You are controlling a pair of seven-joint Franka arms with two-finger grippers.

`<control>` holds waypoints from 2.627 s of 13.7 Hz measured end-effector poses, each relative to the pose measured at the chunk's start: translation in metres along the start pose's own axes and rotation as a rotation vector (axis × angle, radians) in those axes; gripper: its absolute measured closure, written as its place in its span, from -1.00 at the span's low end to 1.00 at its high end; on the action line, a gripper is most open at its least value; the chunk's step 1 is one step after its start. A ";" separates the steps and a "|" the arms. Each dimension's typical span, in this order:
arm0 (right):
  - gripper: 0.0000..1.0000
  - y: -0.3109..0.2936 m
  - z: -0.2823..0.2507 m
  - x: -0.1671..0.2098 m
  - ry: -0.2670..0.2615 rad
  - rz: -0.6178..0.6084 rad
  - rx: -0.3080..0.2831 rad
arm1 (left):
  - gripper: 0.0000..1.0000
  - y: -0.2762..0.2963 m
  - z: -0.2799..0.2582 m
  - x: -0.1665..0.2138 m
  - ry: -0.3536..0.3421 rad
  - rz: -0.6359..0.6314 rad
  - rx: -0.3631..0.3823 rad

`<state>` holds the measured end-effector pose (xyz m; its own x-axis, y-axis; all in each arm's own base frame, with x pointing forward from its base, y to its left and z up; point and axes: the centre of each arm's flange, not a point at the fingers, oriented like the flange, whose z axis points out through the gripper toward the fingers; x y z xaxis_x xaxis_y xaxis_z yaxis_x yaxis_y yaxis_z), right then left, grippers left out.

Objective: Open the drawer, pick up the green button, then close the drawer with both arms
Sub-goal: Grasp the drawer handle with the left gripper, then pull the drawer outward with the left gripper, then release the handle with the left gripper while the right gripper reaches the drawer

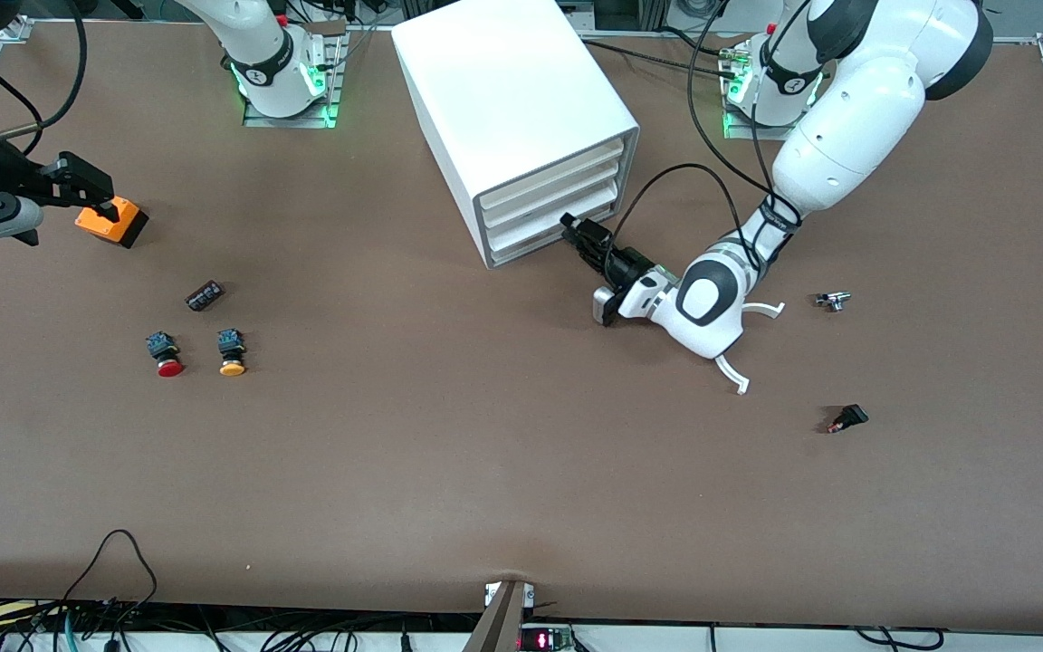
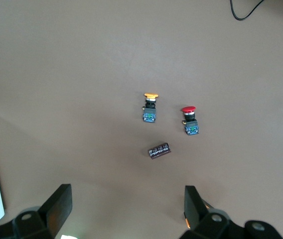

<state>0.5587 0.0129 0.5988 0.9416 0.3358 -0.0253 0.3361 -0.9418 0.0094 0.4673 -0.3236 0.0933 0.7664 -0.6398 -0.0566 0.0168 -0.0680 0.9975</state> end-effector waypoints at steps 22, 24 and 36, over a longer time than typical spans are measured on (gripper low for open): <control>-1.00 0.003 0.010 0.014 -0.006 0.003 -0.006 | 0.81 -0.007 -0.028 0.005 0.092 -0.006 0.000; -1.00 0.003 0.010 0.016 -0.003 0.003 -0.008 | 0.81 -0.006 -0.048 0.009 0.121 -0.016 0.017; -1.00 0.001 0.073 0.051 -0.067 -0.005 0.023 | 0.36 -0.005 -0.122 0.008 0.224 -0.084 0.057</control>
<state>0.6051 0.0279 0.5250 0.9363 0.3391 -0.0920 0.3393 -0.9406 -0.0139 0.5519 -0.2352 0.0924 0.8872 -0.4448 -0.1227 0.0557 -0.1609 0.9854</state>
